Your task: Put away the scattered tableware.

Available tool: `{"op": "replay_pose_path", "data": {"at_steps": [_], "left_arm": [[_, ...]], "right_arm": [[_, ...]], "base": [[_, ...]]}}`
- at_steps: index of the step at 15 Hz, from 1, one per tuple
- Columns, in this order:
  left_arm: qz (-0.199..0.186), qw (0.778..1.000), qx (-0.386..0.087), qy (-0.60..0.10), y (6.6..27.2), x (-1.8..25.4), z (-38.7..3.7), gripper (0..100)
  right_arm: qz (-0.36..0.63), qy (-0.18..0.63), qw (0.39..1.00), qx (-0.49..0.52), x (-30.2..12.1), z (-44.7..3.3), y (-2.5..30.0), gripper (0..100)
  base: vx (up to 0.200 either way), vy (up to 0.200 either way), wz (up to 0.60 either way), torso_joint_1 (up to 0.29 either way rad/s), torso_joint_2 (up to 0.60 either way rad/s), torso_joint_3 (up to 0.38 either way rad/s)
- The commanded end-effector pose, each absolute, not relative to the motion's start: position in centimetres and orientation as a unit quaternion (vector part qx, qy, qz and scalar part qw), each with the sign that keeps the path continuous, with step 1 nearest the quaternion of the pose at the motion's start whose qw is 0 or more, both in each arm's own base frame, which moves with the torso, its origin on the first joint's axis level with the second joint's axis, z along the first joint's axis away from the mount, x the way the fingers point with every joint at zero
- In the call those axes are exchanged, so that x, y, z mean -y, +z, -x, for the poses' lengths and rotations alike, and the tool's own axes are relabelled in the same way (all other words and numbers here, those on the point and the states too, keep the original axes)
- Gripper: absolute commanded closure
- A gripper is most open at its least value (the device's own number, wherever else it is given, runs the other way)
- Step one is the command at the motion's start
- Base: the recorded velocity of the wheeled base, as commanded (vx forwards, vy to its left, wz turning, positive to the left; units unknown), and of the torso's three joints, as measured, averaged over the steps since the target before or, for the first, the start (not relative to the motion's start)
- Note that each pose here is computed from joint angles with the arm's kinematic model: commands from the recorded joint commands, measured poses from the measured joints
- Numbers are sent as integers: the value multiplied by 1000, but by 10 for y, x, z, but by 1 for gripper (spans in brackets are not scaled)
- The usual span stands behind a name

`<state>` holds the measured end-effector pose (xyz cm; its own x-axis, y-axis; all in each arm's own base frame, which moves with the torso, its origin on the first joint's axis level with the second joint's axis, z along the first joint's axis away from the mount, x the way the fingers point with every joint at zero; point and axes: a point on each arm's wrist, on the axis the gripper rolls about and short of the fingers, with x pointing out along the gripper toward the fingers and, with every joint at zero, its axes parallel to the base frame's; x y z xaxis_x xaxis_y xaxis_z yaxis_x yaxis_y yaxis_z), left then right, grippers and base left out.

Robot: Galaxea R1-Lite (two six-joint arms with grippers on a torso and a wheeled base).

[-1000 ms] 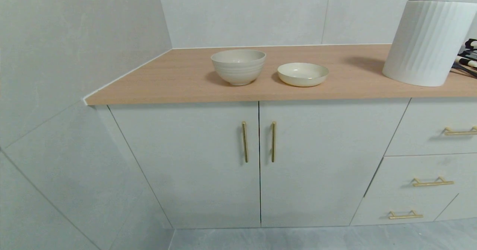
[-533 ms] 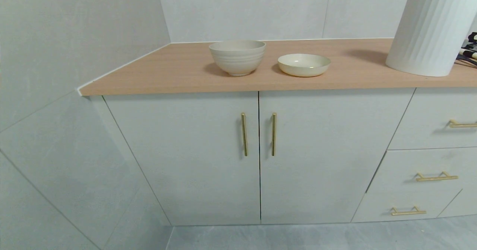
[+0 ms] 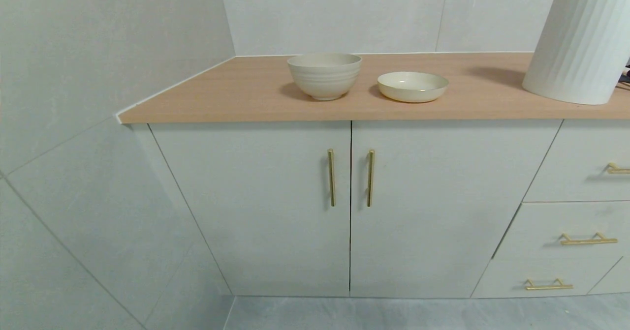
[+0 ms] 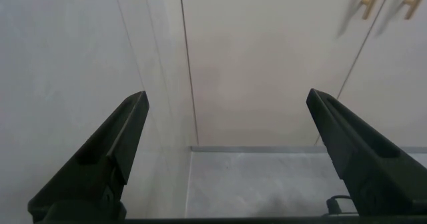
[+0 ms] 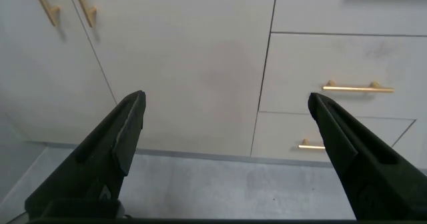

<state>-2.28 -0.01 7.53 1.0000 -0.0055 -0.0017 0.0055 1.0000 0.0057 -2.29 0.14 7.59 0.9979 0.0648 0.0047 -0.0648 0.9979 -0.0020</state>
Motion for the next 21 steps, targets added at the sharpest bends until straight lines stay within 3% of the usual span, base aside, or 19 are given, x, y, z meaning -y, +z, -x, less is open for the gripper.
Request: {"op": "replay_pose_path", "data": {"at_steps": [1, 14, 15, 18, 21], "left_arm": [[-3, 1000, -2, -2, 75, 0, 23, 0], [-2, 1000, -2, -2, 75, 0, 23, 0], [-2, 1000, -2, -2, 75, 0, 23, 0], [-2, 1000, -2, -2, 75, 0, 23, 0], [-3, 1000, -2, -2, 75, 0, 23, 0]], "right_arm": [[1, 33, 999, 2, -1, 23, 76, 0], [9, 34, 999, 1, -1, 23, 76, 0], [10, 40, 999, 13, -2, 24, 86, 0], [7, 104, 994, 11, -3, 17, 160, 0], [-5, 170, 983, -68, -7, -15, 175, 0]], "base": [[0, 0, 0, 0, 0, 0], [0, 0, 0, 0, 0, 0], [0, 0, 0, 0, 0, 0], [0, 0, 0, 0, 0, 0], [0, 0, 0, 0, 0, 0]]}}
